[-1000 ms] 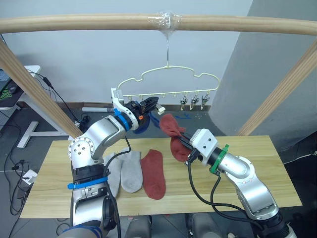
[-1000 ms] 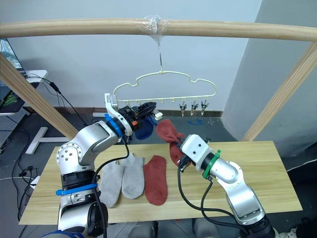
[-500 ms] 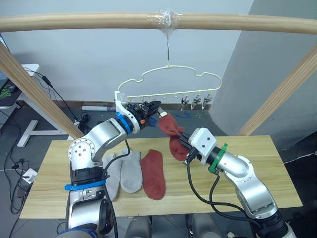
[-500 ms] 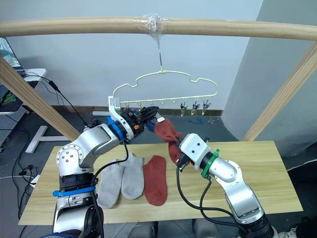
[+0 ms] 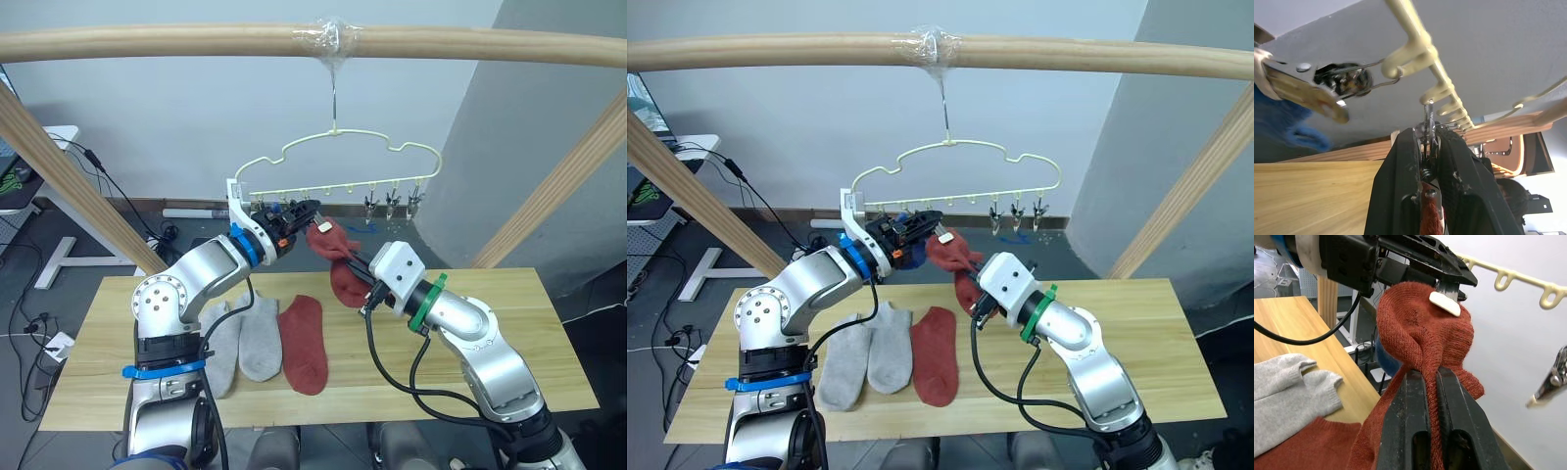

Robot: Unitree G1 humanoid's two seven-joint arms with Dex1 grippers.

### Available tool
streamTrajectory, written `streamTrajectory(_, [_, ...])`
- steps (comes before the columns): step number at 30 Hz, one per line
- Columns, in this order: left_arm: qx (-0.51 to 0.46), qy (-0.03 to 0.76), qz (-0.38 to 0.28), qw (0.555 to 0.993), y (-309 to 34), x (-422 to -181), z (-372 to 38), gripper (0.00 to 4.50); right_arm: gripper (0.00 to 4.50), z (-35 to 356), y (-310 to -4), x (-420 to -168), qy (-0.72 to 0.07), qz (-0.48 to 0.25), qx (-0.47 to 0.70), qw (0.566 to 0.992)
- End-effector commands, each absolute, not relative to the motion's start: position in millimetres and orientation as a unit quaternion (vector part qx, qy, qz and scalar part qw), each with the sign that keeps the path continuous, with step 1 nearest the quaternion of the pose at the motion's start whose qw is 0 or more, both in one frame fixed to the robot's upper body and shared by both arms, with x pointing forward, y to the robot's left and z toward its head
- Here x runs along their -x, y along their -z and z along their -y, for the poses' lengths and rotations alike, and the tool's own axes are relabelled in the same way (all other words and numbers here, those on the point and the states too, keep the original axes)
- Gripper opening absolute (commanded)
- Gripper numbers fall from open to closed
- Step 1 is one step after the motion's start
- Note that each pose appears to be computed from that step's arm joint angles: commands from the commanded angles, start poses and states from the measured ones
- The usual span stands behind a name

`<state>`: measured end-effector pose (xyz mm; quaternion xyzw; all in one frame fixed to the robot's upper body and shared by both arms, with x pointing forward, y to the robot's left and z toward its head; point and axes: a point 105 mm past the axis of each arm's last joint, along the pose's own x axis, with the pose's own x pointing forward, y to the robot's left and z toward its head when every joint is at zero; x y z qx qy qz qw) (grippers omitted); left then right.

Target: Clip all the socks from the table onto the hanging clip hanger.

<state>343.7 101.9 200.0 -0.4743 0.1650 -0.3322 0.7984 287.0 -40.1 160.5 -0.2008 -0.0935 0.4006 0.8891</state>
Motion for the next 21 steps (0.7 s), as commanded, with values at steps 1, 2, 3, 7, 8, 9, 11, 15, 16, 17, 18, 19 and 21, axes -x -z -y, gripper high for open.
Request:
streamTrajectory(1, [0.466, 0.347, -0.136, 0.802, -212, -340, -102, 0.94, 0.00, 40, -169, -284, -0.400, 0.110, 0.196, 0.888])
streamTrajectory(2, [0.471, 0.348, -0.133, 0.799, -213, -340, -103, 1.13, 0.00, 41, -169, -284, -0.400, 0.109, 0.196, 0.889])
streamTrajectory(3, [0.474, 0.350, -0.132, 0.797, -214, -339, -103, 1.50, 0.00, 41, -169, -284, -0.400, 0.109, 0.196, 0.889])
streamTrajectory(7, [0.476, 0.359, -0.124, 0.793, -220, -337, -106, 2.70, 0.00, 42, -165, -288, -0.397, 0.100, 0.195, 0.891])
streamTrajectory(8, [0.471, 0.362, -0.123, 0.795, -221, -336, -107, 3.00, 0.00, 43, -163, -289, -0.395, 0.097, 0.194, 0.893])
streamTrajectory(9, [0.465, 0.373, -0.121, 0.793, -225, -330, -107, 3.31, 0.00, 44, -161, -291, -0.391, 0.093, 0.190, 0.896])
streamTrajectory(11, [0.459, 0.387, -0.120, 0.790, -229, -324, -107, 3.84, 0.00, 46, -159, -293, -0.387, 0.089, 0.185, 0.899])
streamTrajectory(15, [0.413, 0.391, -0.141, 0.810, -221, -304, -117, 4.49, 0.00, 50, -154, -305, -0.373, 0.082, 0.179, 0.907])
streamTrajectory(16, [0.389, 0.390, -0.154, 0.820, -215, -298, -121, 4.49, 0.00, 52, -154, -310, -0.368, 0.080, 0.173, 0.910])
streamTrajectory(17, [0.343, 0.367, -0.169, 0.848, -201, -295, -129, 4.50, 0.28, 52, -153, -314, -0.360, 0.078, 0.164, 0.915])
streamTrajectory(18, [0.300, 0.339, -0.174, 0.874, -189, -296, -139, 4.50, 0.59, 51, -152, -316, -0.364, 0.073, 0.147, 0.917])
streamTrajectory(19, [0.271, 0.322, -0.175, 0.890, -182, -297, -145, 4.50, 0.85, 50, -151, -316, -0.367, 0.070, 0.135, 0.918])
streamTrajectory(21, [0.206, 0.306, -0.172, 0.914, -174, -295, -151, 4.50, 1.54, 52, -144, -321, -0.351, 0.051, 0.109, 0.928])
